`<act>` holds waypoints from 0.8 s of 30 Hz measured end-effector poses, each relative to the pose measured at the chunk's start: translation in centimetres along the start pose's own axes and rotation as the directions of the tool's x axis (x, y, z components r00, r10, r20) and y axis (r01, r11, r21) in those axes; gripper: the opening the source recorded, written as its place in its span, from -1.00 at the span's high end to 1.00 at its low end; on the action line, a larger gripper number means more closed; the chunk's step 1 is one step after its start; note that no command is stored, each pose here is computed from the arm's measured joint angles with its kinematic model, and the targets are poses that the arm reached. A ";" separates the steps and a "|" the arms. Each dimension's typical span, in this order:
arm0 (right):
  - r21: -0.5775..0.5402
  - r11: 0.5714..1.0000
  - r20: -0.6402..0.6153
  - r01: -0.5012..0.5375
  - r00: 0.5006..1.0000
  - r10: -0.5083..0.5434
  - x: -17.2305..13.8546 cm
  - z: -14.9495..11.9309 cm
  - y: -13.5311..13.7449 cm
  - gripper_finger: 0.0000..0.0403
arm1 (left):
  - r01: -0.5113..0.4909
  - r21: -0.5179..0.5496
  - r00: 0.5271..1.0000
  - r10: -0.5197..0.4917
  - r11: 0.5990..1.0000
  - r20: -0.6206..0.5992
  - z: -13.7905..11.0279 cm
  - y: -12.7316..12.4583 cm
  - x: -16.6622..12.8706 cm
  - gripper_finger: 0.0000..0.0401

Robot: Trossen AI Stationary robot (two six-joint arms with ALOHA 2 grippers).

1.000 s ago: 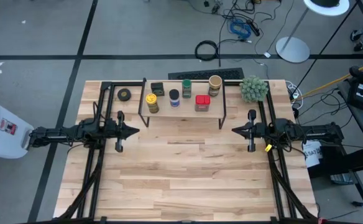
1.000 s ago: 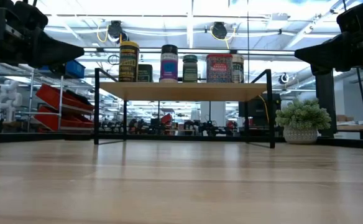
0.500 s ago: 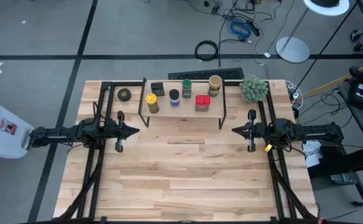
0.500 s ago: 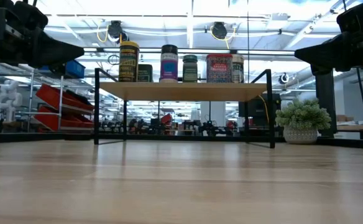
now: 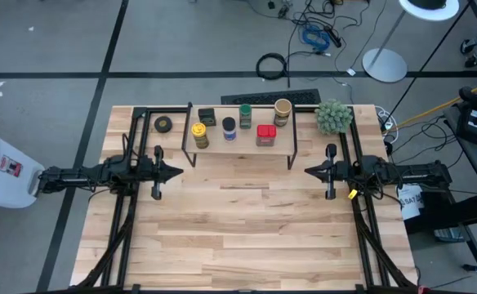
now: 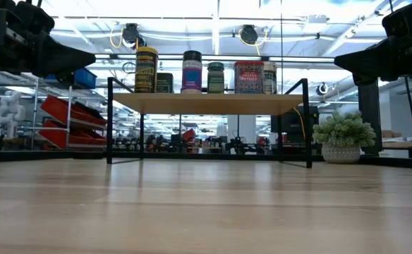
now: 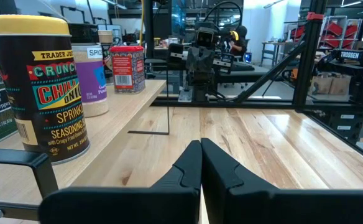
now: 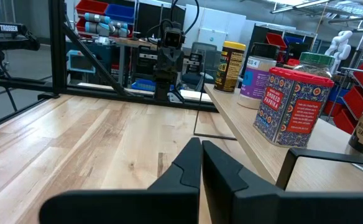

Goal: Shelf spices

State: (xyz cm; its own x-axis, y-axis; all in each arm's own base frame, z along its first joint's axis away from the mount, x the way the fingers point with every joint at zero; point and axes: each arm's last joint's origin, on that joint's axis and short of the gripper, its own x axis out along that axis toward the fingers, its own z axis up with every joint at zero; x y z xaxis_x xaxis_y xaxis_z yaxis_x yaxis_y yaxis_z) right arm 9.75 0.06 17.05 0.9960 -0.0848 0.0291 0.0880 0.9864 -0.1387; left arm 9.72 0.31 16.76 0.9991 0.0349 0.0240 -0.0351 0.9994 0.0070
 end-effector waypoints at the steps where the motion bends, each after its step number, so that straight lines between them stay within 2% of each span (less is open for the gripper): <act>1: 0.000 1.000 -0.001 0.000 1.000 0.000 0.0 0.0 0.0 1.00 | 0.000 0.000 1.000 0.000 1.000 0.000 0.0 0.0 0.0 0.98; 24: 0.000 1.000 0.000 0.000 1.000 0.000 0.0 0.0 0.0 1.00 | 0.000 0.011 1.000 0.000 1.000 0.000 0.0 0.0 0.0 0.98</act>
State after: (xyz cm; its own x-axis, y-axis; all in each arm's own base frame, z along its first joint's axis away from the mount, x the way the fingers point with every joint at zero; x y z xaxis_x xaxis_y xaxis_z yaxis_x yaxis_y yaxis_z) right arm 9.76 0.06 17.04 0.9960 -0.0849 0.0290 0.0881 0.9864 -0.1389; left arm 9.72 0.31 16.75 0.9991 0.0351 0.0239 -0.0355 0.9992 0.0181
